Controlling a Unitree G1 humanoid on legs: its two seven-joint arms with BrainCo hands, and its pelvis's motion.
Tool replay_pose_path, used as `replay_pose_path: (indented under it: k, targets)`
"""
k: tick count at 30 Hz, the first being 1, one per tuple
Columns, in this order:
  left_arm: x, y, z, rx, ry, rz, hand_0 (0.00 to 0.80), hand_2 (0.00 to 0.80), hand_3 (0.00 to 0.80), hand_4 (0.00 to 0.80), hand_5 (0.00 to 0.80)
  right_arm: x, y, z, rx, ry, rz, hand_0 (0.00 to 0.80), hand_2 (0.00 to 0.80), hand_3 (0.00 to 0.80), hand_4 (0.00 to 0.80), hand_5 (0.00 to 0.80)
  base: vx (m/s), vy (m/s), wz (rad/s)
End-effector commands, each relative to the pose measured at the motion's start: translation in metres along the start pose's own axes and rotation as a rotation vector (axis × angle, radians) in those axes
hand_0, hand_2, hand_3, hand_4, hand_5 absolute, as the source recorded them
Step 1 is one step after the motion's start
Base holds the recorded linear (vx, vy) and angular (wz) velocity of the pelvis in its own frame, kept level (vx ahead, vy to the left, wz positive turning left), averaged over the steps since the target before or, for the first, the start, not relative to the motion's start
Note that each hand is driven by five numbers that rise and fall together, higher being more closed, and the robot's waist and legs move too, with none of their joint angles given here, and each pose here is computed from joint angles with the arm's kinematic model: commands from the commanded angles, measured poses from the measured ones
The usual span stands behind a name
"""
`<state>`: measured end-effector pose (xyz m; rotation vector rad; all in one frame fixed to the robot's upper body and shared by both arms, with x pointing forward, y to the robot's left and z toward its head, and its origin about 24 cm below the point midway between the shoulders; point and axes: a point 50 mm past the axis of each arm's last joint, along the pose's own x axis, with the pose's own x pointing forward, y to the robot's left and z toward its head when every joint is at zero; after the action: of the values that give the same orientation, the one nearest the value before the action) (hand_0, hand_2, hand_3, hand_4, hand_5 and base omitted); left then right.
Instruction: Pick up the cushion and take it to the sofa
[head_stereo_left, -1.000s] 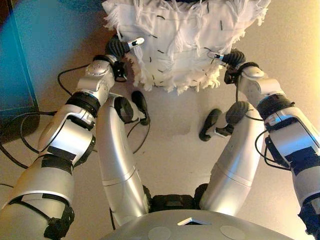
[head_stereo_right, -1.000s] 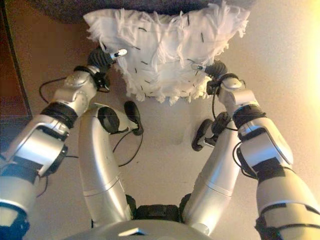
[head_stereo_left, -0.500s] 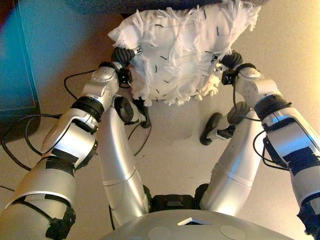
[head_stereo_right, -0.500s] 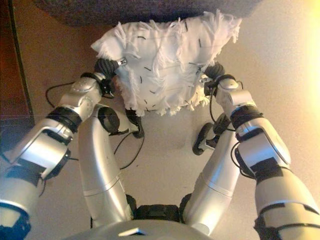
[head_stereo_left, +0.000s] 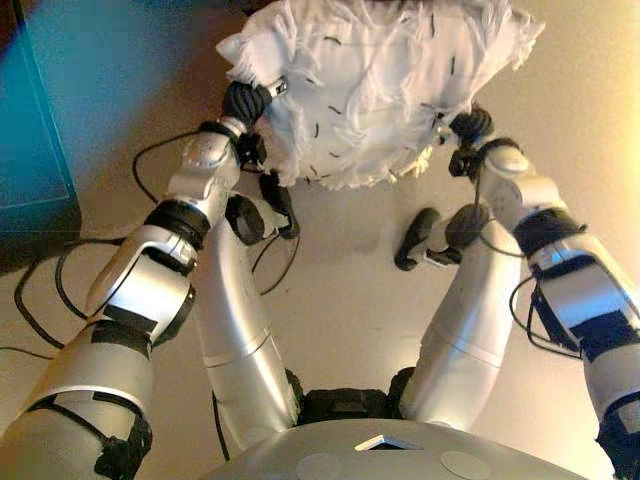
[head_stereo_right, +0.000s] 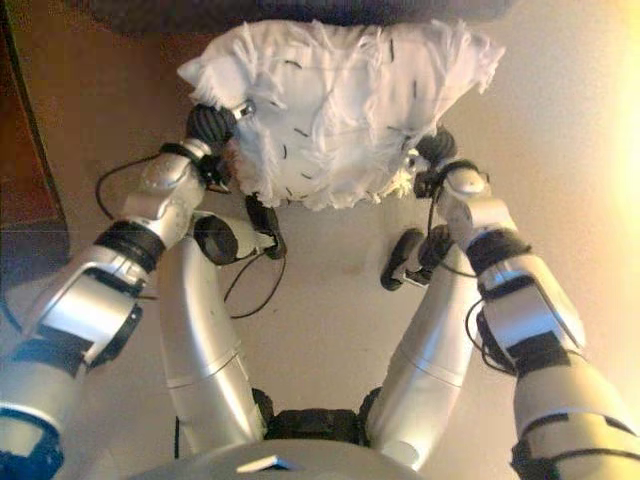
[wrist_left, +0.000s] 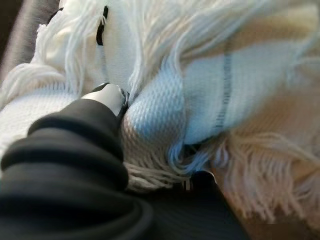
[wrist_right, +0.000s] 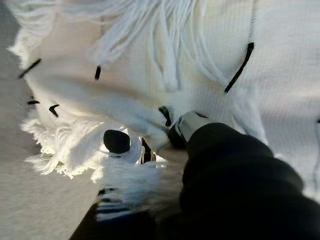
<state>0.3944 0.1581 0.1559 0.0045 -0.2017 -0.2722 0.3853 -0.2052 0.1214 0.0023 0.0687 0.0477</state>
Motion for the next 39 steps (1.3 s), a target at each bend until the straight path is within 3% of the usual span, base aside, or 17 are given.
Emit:
replay_pose_path:
  k: [1,7,14,26,34,39]
  targets:
    - [0.003,-0.050,0.053,-0.041,-0.367,-0.164,0.800,0.800,0.800,0.800,0.800,-0.006,0.060,0.056,0.148,-0.368,0.265,0.800,0.800,0.800,0.800,0.800,-0.102,-0.026,-0.20]
    - [-0.021,-0.044,0.038,-0.104,-0.412,-0.051,0.800,0.800,0.800,0.800,0.800,-0.035,0.068,0.023,0.190,-0.414,0.300,0.800,0.800,0.800,0.800,0.800,-0.011,-0.040,-0.34]
    - [-0.055,-0.015,-0.009,-0.147,-0.241,0.094,0.800,0.800,0.800,0.800,0.800,-0.054,0.070,-0.014,0.246,-0.286,0.355,0.800,0.800,0.800,0.800,0.800,0.183,0.030,-0.52]
    - [-0.087,-0.018,-0.056,-0.178,-0.030,0.103,0.800,0.800,0.800,0.800,0.800,-0.094,0.038,-0.088,0.359,-0.029,0.132,0.800,0.800,0.800,0.800,0.800,0.221,0.007,0.10]
    - [-0.098,-0.009,-0.074,-0.182,0.098,0.153,0.800,0.800,0.800,0.800,0.800,-0.086,0.047,-0.090,0.291,0.003,0.139,0.800,0.800,0.800,0.800,0.800,0.115,0.100,-0.06]
    - [-0.094,0.002,-0.069,-0.178,0.081,0.205,0.800,0.800,0.800,0.800,0.800,-0.081,0.047,-0.095,0.265,0.029,0.138,0.800,0.800,0.800,0.800,0.800,-0.004,0.186,-0.19]
